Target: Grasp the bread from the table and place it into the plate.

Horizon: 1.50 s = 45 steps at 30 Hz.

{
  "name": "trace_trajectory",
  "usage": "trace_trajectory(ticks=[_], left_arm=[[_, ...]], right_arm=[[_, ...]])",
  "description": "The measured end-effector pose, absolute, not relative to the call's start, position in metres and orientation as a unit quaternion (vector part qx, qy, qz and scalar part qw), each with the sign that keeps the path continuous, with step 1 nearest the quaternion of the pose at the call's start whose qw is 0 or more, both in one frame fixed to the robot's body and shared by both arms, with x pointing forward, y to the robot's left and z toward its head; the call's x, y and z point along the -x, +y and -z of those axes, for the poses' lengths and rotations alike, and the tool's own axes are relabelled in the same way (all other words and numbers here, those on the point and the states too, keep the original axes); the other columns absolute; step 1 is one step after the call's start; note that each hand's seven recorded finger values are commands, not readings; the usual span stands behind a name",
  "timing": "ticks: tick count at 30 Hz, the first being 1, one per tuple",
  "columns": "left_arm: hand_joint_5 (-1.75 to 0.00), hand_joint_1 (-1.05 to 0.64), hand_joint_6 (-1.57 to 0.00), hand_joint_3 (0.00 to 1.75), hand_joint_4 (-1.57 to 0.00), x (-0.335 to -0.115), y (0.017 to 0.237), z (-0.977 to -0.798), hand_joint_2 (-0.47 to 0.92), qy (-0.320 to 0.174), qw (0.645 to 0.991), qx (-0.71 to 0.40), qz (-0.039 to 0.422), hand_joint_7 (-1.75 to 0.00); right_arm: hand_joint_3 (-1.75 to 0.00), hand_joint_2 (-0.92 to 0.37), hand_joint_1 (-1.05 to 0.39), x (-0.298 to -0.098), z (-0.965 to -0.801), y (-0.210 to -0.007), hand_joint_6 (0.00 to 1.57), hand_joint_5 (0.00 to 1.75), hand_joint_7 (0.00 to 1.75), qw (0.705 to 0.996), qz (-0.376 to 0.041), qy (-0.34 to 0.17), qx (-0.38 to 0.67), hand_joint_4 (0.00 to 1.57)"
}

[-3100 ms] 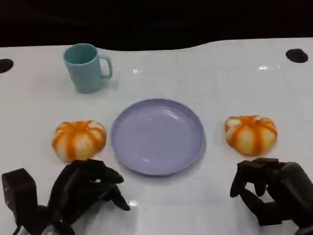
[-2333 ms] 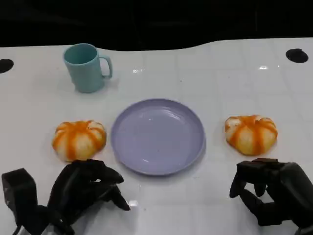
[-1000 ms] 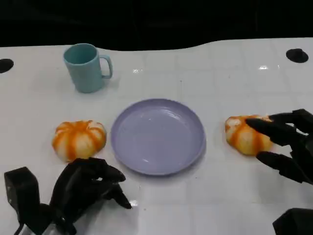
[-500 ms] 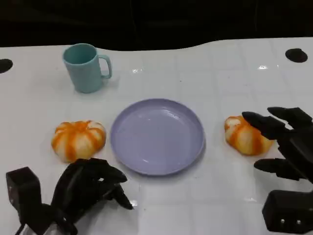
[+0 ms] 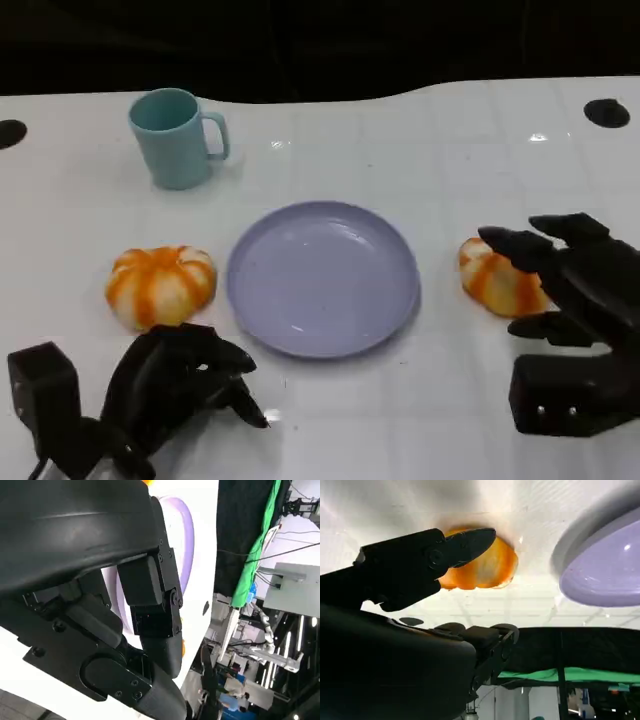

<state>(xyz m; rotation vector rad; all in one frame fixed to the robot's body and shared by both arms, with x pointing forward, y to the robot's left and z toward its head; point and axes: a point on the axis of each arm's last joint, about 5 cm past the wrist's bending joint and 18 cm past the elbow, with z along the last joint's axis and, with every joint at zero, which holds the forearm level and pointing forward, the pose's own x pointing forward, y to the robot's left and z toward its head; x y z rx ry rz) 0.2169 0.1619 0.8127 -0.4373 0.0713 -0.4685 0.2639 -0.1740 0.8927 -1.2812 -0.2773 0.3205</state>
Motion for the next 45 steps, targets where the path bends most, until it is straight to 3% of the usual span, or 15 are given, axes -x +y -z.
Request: trace_trajectory(ticks=[13, 17, 19, 20, 22, 23, 25, 27, 29, 30, 37, 45], left_arm=[[-0.58, -1.05, -1.57, 0.00, -1.57, -0.216, 0.163, -0.813, 0.74, 0.033, 0.949, 0.214, 0.228, -0.19], [-0.57, -1.05, -1.57, 0.00, -1.57, -0.215, 0.164, -0.813, 0.74, 0.031, 0.950, 0.213, 0.228, -0.18], [-0.58, -1.05, -1.57, 0.00, -1.57, -0.214, 0.164, -0.813, 0.73, 0.031, 0.950, 0.215, 0.226, -0.19], [-0.58, -1.05, -1.57, 0.00, -1.57, -0.213, 0.164, -0.813, 0.73, 0.030, 0.950, 0.215, 0.226, -0.19], [-0.58, -1.05, -1.57, 0.00, -1.57, -0.212, 0.165, -0.812, 0.73, 0.031, 0.950, 0.215, 0.225, -0.19], [-0.58, -1.05, -1.57, 0.00, -1.57, -0.211, 0.165, -0.812, 0.73, 0.032, 0.950, 0.215, 0.225, -0.19], [-0.58, -1.05, -1.57, 0.00, -1.57, -0.210, 0.164, -0.811, 0.73, 0.033, 0.950, 0.215, 0.225, -0.19], [-0.59, -1.05, -1.57, 0.00, -1.57, -0.211, 0.163, -0.812, 0.73, 0.031, 0.949, 0.215, 0.227, -0.20], [-0.59, -1.05, -1.57, 0.00, -1.57, -0.211, 0.163, -0.813, 0.73, 0.029, 0.949, 0.215, 0.229, -0.20], [-0.59, -1.05, -1.57, 0.00, -1.57, -0.211, 0.163, -0.813, 0.73, 0.029, 0.949, 0.215, 0.229, -0.20], [-0.58, -1.05, -1.57, 0.00, -1.57, -0.212, 0.162, -0.813, 0.73, 0.028, 0.948, 0.216, 0.231, -0.20], [-0.58, -1.05, -1.57, 0.00, -1.57, -0.212, 0.161, -0.813, 0.74, 0.029, 0.948, 0.217, 0.230, -0.19]], right_arm=[[0.00, -0.83, -0.44, -0.287, -0.875, -0.156, 0.28, 0.26, 0.01, 0.761, -0.175, -0.067, 0.621, 0.15], [0.00, -0.85, -0.39, -0.292, -0.870, -0.152, 0.34, 0.18, 0.02, 0.758, -0.174, -0.045, 0.627, 0.27], [-0.01, -0.88, -0.31, -0.294, -0.870, -0.150, 0.47, 0.16, 0.04, 0.758, -0.169, -0.043, 0.629, 0.47], [-0.01, -0.90, -0.24, -0.294, -0.869, -0.150, 0.66, 0.21, 0.08, 0.759, -0.166, -0.043, 0.628, 0.72], [-0.04, -0.91, -0.19, -0.294, -0.868, -0.150, 0.88, 0.32, 0.12, 0.769, -0.158, -0.049, 0.618, 0.94], [-0.05, -0.92, -0.15, -0.294, -0.868, -0.150, 1.03, 0.55, 0.12, 0.776, -0.153, -0.054, 0.609, 1.01], [-0.17, -0.90, -0.09, -0.294, -0.868, -0.151, 1.22, 1.22, 0.24, 0.788, -0.143, -0.067, 0.595, 0.96], [-0.62, -0.69, -0.06, -0.294, -0.867, -0.151, 1.04, 1.64, 0.97, 0.796, -0.137, -0.088, 0.583, 0.94], [-0.91, -0.57, -0.10, -0.292, -0.866, -0.151, 0.85, 1.72, 1.44, 0.802, -0.131, -0.113, 0.571, 0.93], [-0.96, -0.55, -0.11, -0.291, -0.865, -0.151, 0.81, 1.73, 1.51, 0.805, -0.128, -0.124, 0.566, 0.92], [-1.13, -0.40, -0.10, -0.291, -0.867, -0.149, 0.73, 1.75, 1.68, 0.813, -0.103, -0.165, 0.550, 0.93], [-1.20, -0.36, -0.05, -0.290, -0.867, -0.142, 0.79, 1.75, 1.65, 0.819, -0.079, -0.210, 0.529, 0.99]])
